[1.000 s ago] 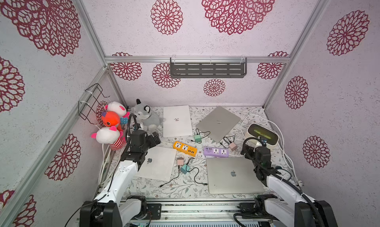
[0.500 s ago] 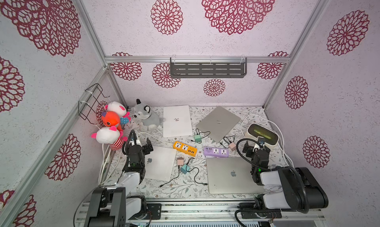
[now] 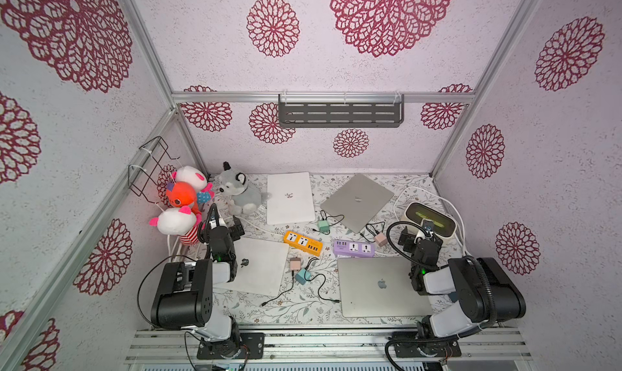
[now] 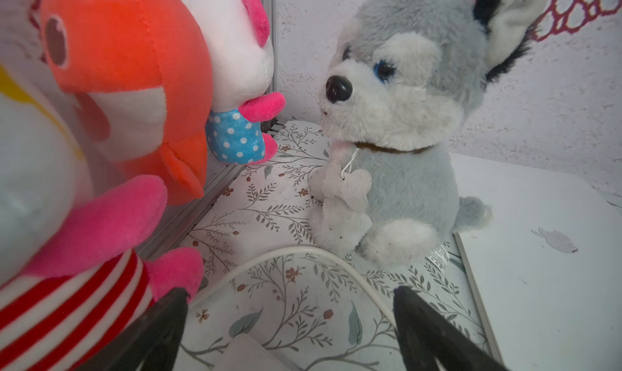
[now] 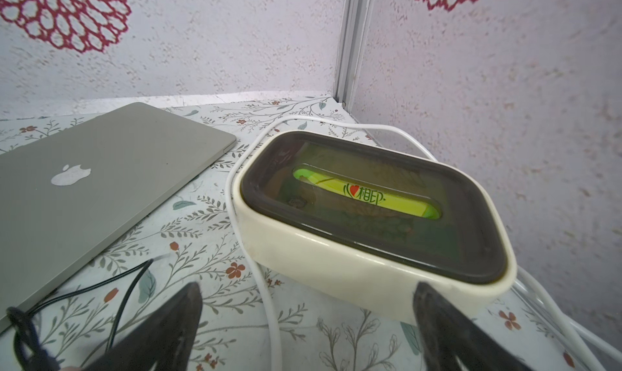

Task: Unplug the laptop charger
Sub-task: Reset both arms

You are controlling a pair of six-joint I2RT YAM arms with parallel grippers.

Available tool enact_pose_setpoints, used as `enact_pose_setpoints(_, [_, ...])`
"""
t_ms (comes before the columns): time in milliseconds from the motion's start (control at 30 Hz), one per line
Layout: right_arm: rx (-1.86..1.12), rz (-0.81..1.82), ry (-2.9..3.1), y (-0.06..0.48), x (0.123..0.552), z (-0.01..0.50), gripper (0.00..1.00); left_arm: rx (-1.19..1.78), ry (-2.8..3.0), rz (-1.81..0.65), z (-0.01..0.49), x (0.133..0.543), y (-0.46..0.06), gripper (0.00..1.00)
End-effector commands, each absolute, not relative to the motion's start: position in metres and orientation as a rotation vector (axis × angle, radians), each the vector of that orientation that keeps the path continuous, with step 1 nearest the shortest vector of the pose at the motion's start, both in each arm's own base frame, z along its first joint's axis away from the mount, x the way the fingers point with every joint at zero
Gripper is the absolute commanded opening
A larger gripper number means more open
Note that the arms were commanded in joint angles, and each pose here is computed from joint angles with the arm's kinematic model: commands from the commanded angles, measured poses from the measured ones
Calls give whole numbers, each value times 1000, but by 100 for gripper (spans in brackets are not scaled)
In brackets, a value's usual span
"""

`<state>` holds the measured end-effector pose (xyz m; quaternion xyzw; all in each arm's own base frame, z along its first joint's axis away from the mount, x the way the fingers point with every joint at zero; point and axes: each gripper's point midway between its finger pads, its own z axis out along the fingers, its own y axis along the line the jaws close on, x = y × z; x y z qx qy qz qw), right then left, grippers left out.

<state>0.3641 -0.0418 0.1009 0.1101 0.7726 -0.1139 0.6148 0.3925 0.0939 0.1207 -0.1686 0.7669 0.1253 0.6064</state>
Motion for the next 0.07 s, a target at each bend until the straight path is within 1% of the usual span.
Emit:
enact_pose_setpoints(0, [287, -268, 1722, -46, 367, 116, 99, -407, 1765, 306, 122, 392, 98, 98])
enact_pose_setpoints(33, [288, -267, 1720, -46, 367, 116, 99, -411, 1756, 307, 122, 390, 98, 98])
